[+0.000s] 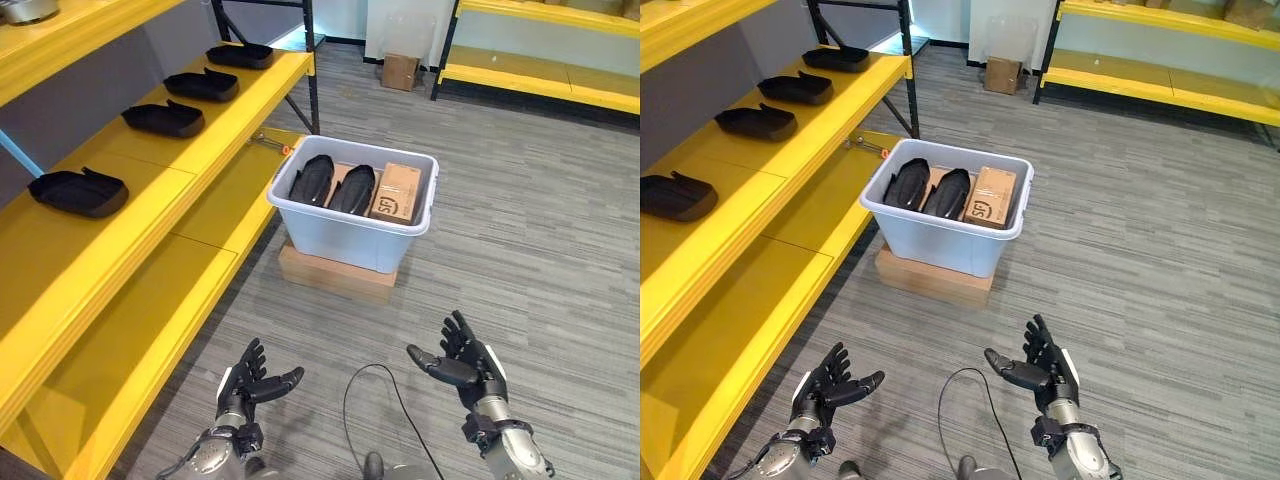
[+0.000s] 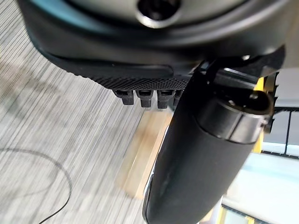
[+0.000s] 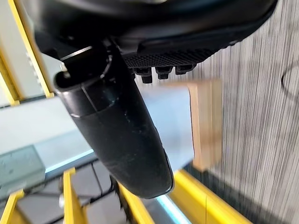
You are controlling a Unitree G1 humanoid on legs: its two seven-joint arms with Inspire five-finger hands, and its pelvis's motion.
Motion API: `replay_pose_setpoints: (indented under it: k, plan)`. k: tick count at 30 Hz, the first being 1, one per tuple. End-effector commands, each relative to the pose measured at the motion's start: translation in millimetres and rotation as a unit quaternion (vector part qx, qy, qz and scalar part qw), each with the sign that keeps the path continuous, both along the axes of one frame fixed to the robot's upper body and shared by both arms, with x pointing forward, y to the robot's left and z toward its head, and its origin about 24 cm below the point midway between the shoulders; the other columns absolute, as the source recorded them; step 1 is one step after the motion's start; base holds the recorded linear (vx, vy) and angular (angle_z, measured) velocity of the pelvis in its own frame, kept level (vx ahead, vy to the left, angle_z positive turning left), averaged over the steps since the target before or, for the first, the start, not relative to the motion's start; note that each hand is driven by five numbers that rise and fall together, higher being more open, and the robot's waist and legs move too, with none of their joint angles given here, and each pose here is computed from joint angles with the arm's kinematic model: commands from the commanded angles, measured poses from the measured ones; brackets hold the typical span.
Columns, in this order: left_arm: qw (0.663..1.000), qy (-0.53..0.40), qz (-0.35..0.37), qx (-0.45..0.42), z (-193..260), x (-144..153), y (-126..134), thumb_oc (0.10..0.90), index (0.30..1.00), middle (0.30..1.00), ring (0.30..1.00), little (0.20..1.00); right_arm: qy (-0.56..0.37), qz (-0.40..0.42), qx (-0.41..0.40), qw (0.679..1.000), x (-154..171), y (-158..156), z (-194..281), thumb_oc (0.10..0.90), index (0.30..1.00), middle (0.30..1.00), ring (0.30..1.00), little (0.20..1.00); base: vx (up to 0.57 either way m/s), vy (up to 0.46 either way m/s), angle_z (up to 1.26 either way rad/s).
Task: Move parts from the plastic box to the shelf.
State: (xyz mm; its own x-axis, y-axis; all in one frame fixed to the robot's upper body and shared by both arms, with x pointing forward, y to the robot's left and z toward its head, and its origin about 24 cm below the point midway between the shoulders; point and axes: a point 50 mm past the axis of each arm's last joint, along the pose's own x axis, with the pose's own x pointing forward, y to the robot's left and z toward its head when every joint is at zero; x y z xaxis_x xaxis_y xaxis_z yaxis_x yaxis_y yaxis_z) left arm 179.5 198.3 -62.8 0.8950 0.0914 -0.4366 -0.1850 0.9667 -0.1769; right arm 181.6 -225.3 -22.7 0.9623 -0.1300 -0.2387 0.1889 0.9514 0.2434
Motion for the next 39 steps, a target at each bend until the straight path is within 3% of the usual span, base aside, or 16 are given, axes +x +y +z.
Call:
replay_pose_setpoints:
  k: [1,10,18,39]
  plan:
    - [0.993,-0.115,0.027,0.005,38,29,12,0.900,1.000,1.000,1.000,1.000,-0.120,0.016,-0.030,0.992,19,-4,44,0.900,1.000,1.000,1.000,1.000,0.32,0.124,-0.25]
    - [0.992,-0.111,0.055,-0.003,33,22,16,0.900,1.000,1.000,1.000,1.000,-0.113,0.034,-0.047,0.992,25,1,42,0.900,1.000,1.000,1.000,1.000,0.26,0.152,-0.63]
    - [0.988,-0.144,0.051,0.014,51,43,18,0.900,1.000,1.000,1.000,1.000,-0.129,0.048,-0.010,0.990,38,20,47,0.900,1.000,1.000,1.000,1.000,0.20,0.213,-0.67]
    - [0.988,-0.145,0.032,0.030,55,53,14,0.900,1.000,1.000,1.000,1.000,-0.125,0.077,-0.002,0.989,42,34,46,0.900,1.000,1.000,1.000,1.000,0.15,0.113,0.09]
